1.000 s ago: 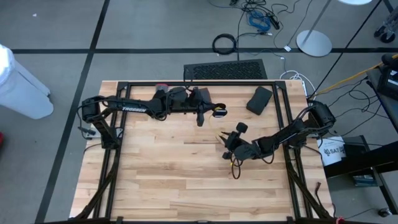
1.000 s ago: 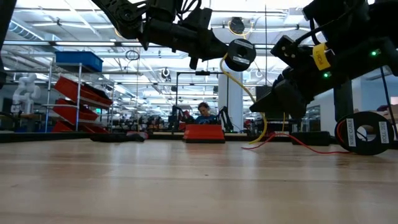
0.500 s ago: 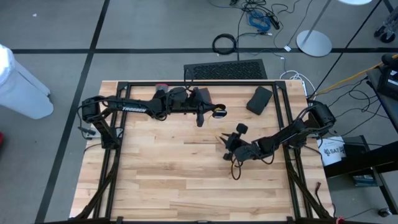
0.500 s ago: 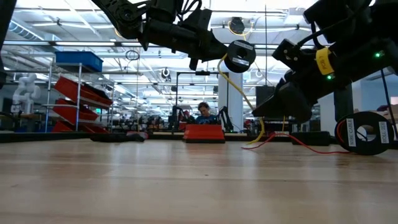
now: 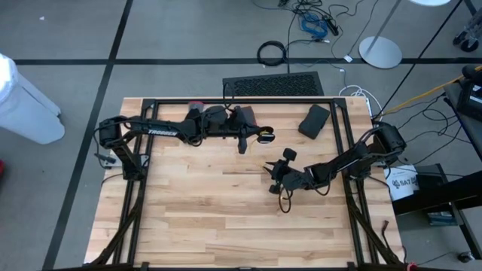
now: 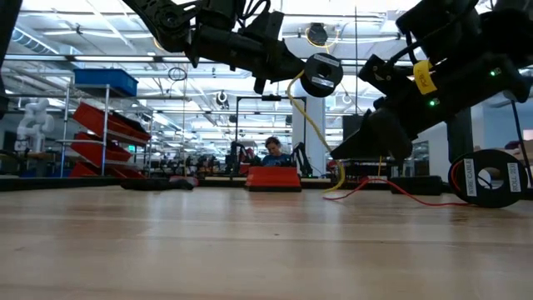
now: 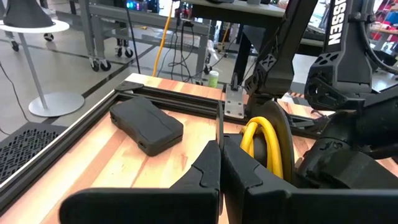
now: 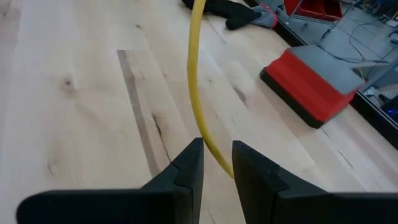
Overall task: Coil cords
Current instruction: Coil the yellow wire onto the spool
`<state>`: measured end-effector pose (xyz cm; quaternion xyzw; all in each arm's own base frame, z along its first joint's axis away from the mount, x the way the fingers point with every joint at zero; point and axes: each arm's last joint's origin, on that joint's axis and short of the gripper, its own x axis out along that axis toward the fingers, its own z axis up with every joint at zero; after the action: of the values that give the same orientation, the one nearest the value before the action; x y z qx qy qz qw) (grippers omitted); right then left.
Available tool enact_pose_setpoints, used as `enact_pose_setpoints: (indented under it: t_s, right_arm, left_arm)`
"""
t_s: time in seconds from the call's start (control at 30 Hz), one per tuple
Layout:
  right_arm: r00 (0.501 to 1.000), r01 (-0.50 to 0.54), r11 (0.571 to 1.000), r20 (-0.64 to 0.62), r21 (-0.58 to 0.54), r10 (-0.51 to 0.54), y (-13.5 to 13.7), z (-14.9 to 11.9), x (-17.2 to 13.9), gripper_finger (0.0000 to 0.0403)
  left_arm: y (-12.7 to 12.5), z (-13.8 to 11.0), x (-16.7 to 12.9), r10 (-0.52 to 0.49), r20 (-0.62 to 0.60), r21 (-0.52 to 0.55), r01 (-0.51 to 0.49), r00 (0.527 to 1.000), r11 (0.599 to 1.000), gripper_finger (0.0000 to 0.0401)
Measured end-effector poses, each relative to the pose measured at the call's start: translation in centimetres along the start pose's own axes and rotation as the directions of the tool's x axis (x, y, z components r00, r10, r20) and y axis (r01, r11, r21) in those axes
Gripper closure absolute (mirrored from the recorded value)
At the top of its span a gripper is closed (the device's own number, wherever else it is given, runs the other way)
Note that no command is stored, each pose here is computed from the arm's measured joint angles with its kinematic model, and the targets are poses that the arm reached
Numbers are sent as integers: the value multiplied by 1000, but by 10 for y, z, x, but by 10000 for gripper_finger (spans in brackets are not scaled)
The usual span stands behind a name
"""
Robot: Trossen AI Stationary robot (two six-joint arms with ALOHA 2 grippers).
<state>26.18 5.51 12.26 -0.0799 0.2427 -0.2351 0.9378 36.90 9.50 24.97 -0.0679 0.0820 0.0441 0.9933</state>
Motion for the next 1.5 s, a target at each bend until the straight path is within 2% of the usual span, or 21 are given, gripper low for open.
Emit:
enact_pose_setpoints:
  t_s: [0.1,0.27,0.4,0.5,0.67,0.77,1.07,1.17,1.37,1.5]
  right_arm:
    - [998,-59,998,-2,9,59,0,1,2,332]
    - [997,-74,997,21,22,74,4,-4,13,332]
    - [999,-43,999,31,-12,44,9,-14,22,332]
    - [997,-25,1000,69,8,24,11,-14,24,332]
    - [979,-154,987,138,45,147,16,-9,26,332]
    - [975,-181,983,137,37,174,18,-11,27,332]
    - [972,-181,983,156,13,177,20,-12,32,332]
    - [965,-218,976,153,1,215,25,-10,39,332]
    - [974,-170,985,147,-29,173,32,-10,50,332]
    - [970,-189,981,148,-40,193,36,-9,54,332]
  left_arm:
    - [0,0,0,-1,2,0,1,1000,1000,401]
    - [0,1,0,-2,9,1,2,1000,1000,401]
    - [-1,0,0,-12,6,-6,12,1000,1000,401]
    - [-1,0,0,-19,3,-19,19,1000,1000,401]
    - [-1,0,0,-21,4,-19,21,1000,1000,401]
    - [-1,0,0,-20,6,-19,21,1000,1000,401]
    - [-1,1,0,-21,6,-19,21,1000,1000,401]
    - [-1,0,0,-21,6,-22,21,1000,1000,401]
    - [-1,0,0,-20,0,-25,20,1000,999,401]
    - [0,-1,0,-19,-8,-26,19,1000,999,401]
